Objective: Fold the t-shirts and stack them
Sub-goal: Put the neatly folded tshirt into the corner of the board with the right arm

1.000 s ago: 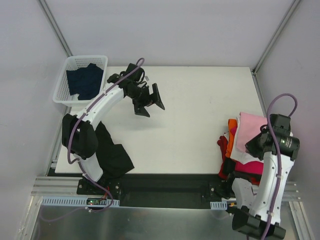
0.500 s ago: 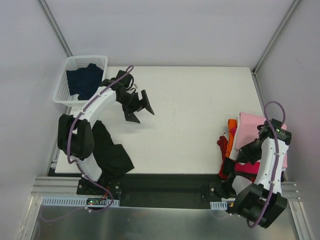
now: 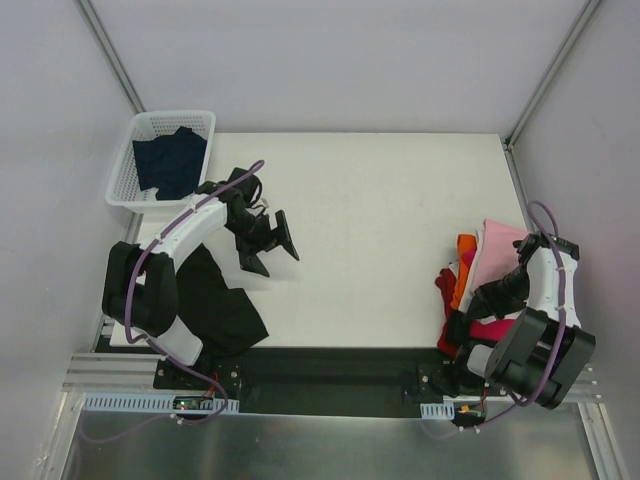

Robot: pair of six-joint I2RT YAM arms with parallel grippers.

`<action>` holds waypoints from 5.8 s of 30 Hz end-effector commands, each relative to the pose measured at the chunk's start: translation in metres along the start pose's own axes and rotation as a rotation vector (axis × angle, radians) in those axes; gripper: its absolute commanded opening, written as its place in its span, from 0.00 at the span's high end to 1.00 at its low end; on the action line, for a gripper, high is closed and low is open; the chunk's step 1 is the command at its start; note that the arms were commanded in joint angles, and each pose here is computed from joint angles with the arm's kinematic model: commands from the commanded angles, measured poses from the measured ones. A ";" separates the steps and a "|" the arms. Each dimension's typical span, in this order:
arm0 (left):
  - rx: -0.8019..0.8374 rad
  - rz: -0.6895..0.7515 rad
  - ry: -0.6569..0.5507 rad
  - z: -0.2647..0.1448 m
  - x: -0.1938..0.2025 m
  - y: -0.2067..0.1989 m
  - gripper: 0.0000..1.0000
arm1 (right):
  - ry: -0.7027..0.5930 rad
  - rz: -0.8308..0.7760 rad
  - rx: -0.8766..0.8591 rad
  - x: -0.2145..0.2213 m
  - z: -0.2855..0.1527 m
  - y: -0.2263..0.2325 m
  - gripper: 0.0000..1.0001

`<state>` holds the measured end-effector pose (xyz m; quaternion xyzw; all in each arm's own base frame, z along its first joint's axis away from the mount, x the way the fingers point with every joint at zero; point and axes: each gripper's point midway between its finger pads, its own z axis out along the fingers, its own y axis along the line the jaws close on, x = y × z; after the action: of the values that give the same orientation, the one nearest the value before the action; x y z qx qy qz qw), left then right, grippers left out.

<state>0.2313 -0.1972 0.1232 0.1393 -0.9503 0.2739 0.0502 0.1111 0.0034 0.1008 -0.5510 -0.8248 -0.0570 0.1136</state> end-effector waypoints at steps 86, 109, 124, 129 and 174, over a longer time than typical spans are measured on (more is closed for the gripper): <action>0.162 0.140 -0.227 -0.052 -0.012 -0.108 0.11 | 0.019 -0.478 -0.640 -0.027 -0.118 0.167 0.36; 0.037 -0.146 -0.467 -0.078 0.045 0.040 0.01 | -0.027 -1.061 -0.210 0.095 -0.006 0.126 0.02; -0.129 -0.096 -0.449 -0.058 -0.017 0.066 0.01 | 0.128 -1.353 -0.062 0.187 0.054 0.220 0.05; -0.133 -0.114 -0.426 -0.048 -0.038 0.060 0.01 | 0.093 -1.448 0.007 0.183 0.058 0.233 0.08; -0.183 -0.402 -0.524 -0.081 0.114 0.155 0.01 | 0.299 -1.622 -0.416 0.391 0.192 0.262 0.16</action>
<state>0.0987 -0.0564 0.1494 0.3867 -0.8962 0.1435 -0.1634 0.2112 0.4528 0.0377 0.1979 -0.9311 -0.3047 0.0325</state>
